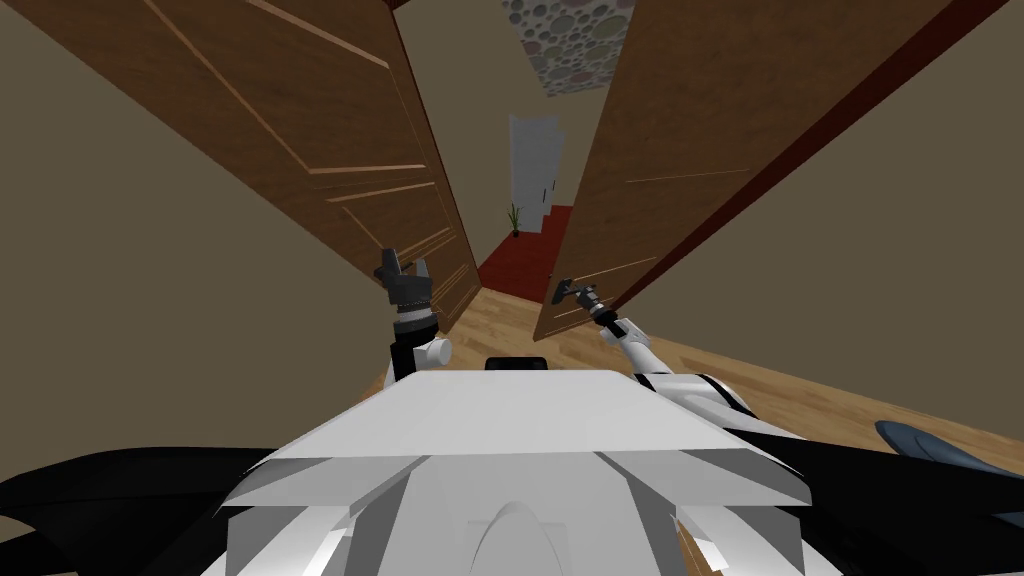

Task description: Pull the door open

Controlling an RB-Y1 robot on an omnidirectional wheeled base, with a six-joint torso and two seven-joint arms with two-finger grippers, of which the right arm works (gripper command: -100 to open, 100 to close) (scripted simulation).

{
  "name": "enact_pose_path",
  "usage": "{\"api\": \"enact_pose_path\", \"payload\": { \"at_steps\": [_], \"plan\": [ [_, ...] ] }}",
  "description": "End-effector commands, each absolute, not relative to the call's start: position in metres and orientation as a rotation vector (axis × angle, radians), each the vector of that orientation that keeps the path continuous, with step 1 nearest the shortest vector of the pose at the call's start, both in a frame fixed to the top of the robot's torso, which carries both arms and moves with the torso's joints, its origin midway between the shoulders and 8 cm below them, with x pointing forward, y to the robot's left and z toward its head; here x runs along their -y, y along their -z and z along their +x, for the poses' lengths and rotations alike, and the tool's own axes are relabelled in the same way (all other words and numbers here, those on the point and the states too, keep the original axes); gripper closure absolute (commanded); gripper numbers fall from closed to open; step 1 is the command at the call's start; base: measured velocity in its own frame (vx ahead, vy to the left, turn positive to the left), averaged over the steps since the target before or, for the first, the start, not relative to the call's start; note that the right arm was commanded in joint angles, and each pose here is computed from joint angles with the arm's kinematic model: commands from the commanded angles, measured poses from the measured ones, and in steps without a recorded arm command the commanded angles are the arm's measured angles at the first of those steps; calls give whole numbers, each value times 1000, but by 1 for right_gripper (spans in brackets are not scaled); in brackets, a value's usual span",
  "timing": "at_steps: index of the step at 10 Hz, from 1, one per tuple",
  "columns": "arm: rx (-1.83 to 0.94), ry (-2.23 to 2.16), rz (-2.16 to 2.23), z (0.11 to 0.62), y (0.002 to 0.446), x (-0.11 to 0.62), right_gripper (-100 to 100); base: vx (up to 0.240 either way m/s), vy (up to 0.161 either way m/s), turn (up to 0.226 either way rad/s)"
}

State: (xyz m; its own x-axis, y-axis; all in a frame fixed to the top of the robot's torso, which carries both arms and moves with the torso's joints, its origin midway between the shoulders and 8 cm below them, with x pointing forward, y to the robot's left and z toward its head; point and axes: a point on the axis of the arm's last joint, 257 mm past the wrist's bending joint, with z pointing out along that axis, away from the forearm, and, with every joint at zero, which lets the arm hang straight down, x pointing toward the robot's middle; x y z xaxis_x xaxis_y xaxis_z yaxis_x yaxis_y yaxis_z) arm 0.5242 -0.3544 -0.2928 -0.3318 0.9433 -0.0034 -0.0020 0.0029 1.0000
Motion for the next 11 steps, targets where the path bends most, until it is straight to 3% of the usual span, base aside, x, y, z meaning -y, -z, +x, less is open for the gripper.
{"api": "enact_pose_path", "payload": {
  "at_steps": [1,7,11],
  "plan": [
    [-1466,-1466,1016,519,293,356,100,-107,-75,58],
    [-1510,-1512,977,502,292,357,100,-129,-99,65],
    [-1533,-1532,961,490,294,362,100,-141,-116,137]
  ]
}}
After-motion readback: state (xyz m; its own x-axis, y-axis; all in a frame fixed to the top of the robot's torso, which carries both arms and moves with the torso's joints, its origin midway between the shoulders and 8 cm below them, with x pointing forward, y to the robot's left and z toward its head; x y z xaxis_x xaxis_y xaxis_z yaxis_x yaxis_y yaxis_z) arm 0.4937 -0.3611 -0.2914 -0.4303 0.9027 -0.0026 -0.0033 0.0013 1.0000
